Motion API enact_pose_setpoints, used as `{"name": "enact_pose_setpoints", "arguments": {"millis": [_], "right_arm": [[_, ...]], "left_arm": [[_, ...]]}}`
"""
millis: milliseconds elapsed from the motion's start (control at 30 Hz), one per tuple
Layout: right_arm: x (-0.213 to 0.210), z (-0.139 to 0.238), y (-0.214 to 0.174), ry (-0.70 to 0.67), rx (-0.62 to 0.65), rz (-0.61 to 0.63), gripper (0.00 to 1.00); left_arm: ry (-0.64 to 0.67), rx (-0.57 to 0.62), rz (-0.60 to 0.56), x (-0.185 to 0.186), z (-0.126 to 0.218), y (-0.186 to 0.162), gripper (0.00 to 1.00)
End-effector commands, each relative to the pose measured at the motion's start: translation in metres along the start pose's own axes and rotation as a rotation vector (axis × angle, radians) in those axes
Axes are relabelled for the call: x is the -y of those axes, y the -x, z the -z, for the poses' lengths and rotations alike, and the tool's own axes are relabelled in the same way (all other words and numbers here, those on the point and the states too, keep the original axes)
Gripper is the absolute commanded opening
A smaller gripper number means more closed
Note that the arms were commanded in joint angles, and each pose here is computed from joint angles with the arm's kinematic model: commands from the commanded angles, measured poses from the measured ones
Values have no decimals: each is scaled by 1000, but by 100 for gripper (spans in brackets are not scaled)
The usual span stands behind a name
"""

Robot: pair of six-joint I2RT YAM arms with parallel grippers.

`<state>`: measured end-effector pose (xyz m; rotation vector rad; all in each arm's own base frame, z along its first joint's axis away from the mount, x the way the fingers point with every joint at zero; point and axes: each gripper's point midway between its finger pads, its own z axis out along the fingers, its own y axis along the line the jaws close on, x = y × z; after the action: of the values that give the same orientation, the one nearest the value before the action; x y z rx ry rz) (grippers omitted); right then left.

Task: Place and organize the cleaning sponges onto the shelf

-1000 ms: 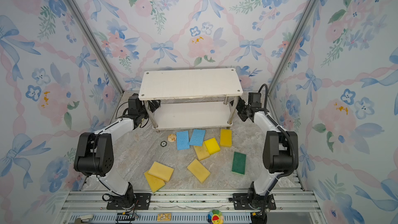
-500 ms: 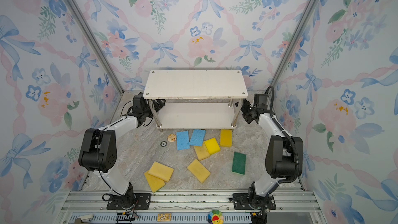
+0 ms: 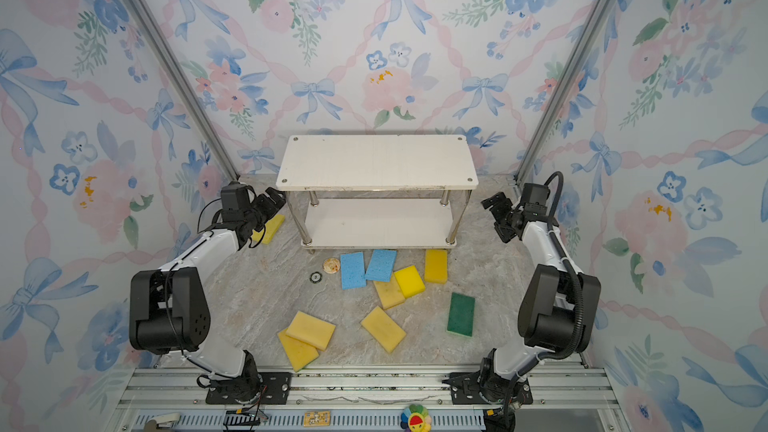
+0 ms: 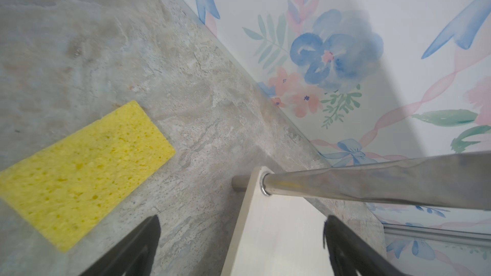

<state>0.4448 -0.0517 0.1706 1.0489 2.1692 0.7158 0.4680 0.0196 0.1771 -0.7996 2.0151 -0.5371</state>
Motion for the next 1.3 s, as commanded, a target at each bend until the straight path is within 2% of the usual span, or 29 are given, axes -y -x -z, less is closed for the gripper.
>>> {"name": "enact_pose_setpoints", "arguments": {"millis": [0, 133, 267, 400, 567, 733, 900, 1033, 1267], "right_arm": [[-28, 28, -8, 84, 1, 47, 97], [-40, 41, -28, 125, -13, 90, 97], [-58, 50, -60, 166, -50, 144, 97], [-73, 65, -92, 189, -62, 227, 97], [-65, 88, -111, 190, -59, 277, 97], [-48, 117, -109, 132, 16, 349, 97], [-22, 126, -90, 54, 41, 346, 97], [-24, 137, -92, 76, 42, 355, 97], [-30, 171, -95, 87, 94, 388, 97]], "left_arm": [[130, 28, 1, -42, 22, 4, 98], [214, 26, 73, -86, 34, 6, 98], [250, -13, 154, -116, 28, 0, 96], [242, -54, 189, -119, 14, -4, 93], [251, -99, 228, -127, -2, -12, 91], [277, -142, 276, -139, -15, -26, 89], [271, -154, 276, -132, -24, -28, 85], [285, -153, 291, -136, -30, -28, 75], [311, -180, 320, -143, -46, -38, 70]]}}
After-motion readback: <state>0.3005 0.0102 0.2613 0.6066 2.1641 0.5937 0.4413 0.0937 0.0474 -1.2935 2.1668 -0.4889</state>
